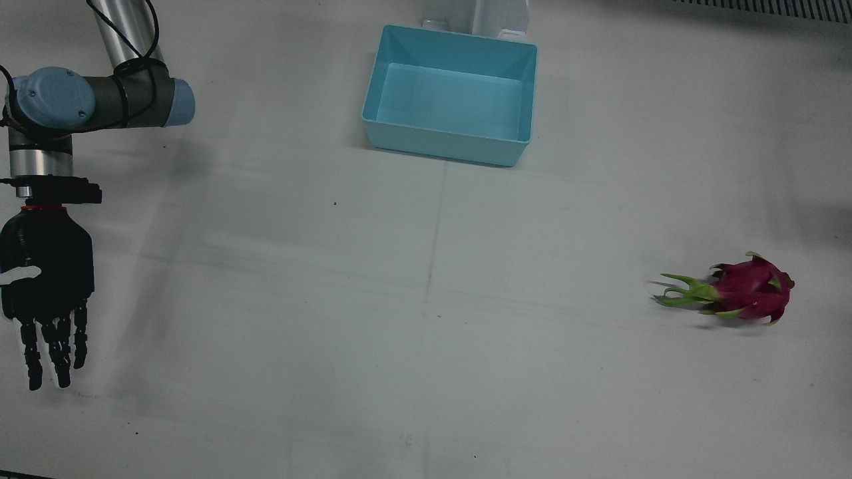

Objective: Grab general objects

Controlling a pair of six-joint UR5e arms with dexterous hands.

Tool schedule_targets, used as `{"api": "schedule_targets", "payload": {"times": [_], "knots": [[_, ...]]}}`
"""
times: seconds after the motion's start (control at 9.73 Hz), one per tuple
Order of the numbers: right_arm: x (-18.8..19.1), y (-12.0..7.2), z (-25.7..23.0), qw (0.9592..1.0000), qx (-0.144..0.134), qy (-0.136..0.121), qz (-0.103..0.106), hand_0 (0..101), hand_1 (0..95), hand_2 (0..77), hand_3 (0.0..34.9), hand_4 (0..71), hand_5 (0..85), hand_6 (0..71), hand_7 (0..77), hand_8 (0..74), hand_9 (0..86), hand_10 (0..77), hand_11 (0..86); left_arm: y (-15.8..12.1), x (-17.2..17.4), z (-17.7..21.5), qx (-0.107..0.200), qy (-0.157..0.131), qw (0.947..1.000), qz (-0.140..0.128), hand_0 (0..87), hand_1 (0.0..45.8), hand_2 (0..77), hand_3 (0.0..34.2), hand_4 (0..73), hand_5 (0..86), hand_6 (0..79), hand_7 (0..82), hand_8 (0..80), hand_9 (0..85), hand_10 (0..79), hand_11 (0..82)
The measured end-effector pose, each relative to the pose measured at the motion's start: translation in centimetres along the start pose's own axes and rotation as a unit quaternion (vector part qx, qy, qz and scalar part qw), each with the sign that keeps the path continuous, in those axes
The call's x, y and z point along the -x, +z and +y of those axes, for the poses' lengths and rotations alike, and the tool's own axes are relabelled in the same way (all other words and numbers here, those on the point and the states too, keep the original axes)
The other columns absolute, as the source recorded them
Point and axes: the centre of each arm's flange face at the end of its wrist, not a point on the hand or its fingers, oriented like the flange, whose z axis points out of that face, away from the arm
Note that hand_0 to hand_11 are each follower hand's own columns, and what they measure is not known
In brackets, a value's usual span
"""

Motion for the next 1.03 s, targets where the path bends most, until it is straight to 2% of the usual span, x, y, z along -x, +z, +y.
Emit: {"api": "schedule_targets", "payload": {"times": [0.1,0.21,0.31,0.41,0.51,0.82,0.93,1.03], "knots": [[0.0,0.0,0.0,1.0000,0.000,0.000,0.000,1,6.5,2.2,0.0,0.0,0.0,0.0,0.5,0.0,1.1,0.0,0.5,-0.3,0.4,0.3,0.011,0.003,0.9999,0.002,73.1,0.0,53.5,24.3,0.0,1.6,0.5,1.6,1.1,1.1,22.4,1.1],[0.0,0.0,0.0,1.0000,0.000,0.000,0.000,1,6.5,2.2,0.0,0.0,0.0,0.0,0.0,0.0,1.1,0.0,0.5,-0.7,1.0,0.6,0.017,0.001,0.9999,-0.001,55.3,0.0,41.5,29.2,0.0,1.6,0.5,1.6,1.1,1.1,22.4,1.1],[0.0,0.0,0.0,1.0000,0.000,0.000,0.000,1,6.5,2.2,0.0,0.0,0.0,0.0,0.0,0.0,1.1,0.0,0.5,-1.2,1.7,0.8,0.019,-0.006,0.9998,-0.006,56.1,0.0,39.8,29.7,0.0,1.6,0.5,1.6,1.1,1.1,22.4,1.1],[0.0,0.0,0.0,1.0000,0.000,0.000,0.000,1,6.5,2.2,0.0,0.0,0.0,0.0,0.5,0.0,1.1,0.0,0.5,-1.6,2.2,1.0,0.020,-0.017,0.9996,-0.010,58.2,0.0,34.4,28.6,0.0,2.2,0.5,1.1,1.1,1.1,22.4,1.1],[0.0,0.0,0.0,1.0000,0.000,0.000,0.000,1,6.5,2.2,0.0,0.0,0.0,0.0,0.0,0.0,1.1,0.0,1.1,-1.9,2.6,1.1,0.020,-0.029,0.9993,-0.014,59.2,0.0,32.7,28.4,0.0,2.2,0.5,1.1,1.1,1.1,22.4,1.1],[0.0,0.0,0.0,1.0000,0.000,0.000,0.000,1,6.5,2.2,0.0,0.0,0.0,0.0,0.0,0.0,1.1,0.0,0.5,-2.4,3.2,1.3,0.020,-0.056,0.9981,-0.018,60.2,0.0,32.7,28.9,0.0,1.6,0.5,1.1,1.1,1.1,22.4,1.1],[0.0,0.0,0.0,1.0000,0.000,0.000,0.000,1,6.5,2.2,0.0,0.0,0.0,0.0,0.0,0.0,1.1,0.0,1.1,-2.4,3.2,1.3,0.020,-0.059,0.9979,-0.017,61.5,0.0,42.0,26.9,0.0,2.2,0.5,1.6,1.1,1.1,22.4,1.1],[0.0,0.0,0.0,1.0000,0.000,0.000,0.000,1,6.5,2.2,0.0,0.0,0.0,0.0,0.0,0.0,1.1,0.0,1.1,-2.5,3.3,1.3,0.020,-0.060,0.9979,-0.016,61.6,0.0,45.3,25.4,0.0,2.2,0.5,1.6,1.1,1.1,22.4,1.1]]}}
